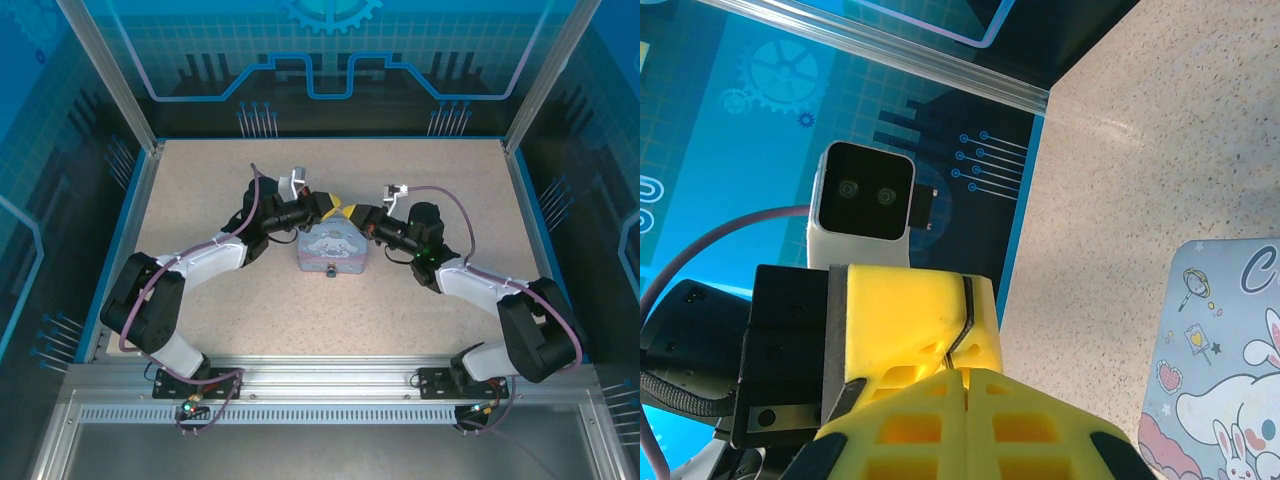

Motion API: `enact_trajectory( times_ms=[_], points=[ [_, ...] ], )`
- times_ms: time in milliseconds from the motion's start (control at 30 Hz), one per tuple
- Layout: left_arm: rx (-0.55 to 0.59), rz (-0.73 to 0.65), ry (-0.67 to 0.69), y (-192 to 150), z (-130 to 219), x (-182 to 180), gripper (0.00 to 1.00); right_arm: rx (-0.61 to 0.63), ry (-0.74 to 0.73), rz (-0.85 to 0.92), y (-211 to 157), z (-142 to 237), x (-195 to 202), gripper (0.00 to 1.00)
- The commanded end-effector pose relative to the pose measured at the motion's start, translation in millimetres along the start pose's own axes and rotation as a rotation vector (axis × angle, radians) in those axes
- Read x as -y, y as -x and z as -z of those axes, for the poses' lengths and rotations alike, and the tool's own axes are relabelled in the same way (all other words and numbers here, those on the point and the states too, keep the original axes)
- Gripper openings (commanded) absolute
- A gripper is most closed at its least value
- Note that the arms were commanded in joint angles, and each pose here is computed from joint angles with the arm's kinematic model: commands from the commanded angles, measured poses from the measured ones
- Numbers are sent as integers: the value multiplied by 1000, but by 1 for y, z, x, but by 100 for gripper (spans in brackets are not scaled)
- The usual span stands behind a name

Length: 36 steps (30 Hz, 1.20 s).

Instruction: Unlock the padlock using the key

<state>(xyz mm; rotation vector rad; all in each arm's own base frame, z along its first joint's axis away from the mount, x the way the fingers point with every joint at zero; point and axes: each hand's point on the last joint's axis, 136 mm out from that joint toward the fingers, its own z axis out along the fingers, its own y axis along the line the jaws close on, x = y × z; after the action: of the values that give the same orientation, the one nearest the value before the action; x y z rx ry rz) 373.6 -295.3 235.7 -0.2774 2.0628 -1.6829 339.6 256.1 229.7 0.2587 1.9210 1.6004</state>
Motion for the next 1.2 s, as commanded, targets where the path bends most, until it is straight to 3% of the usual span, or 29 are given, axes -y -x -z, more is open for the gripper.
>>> enact_trajectory(
  times_ms=[0, 300, 967, 1167],
  points=[
    [-11, -29, -31, -6, -1, 8, 0, 29, 29, 15, 11, -3, -11, 0],
    [21, -32, -22, -5, 0, 8, 0, 23, 41, 11, 9, -6, -14, 25],
    [97, -15, -7, 4, 5, 4, 0, 7, 33, 4, 1, -4, -6, 20],
    [109, -14, -18, 6, 6, 7, 0, -3, 29, -3, -3, -5, -2, 23]
  ],
)
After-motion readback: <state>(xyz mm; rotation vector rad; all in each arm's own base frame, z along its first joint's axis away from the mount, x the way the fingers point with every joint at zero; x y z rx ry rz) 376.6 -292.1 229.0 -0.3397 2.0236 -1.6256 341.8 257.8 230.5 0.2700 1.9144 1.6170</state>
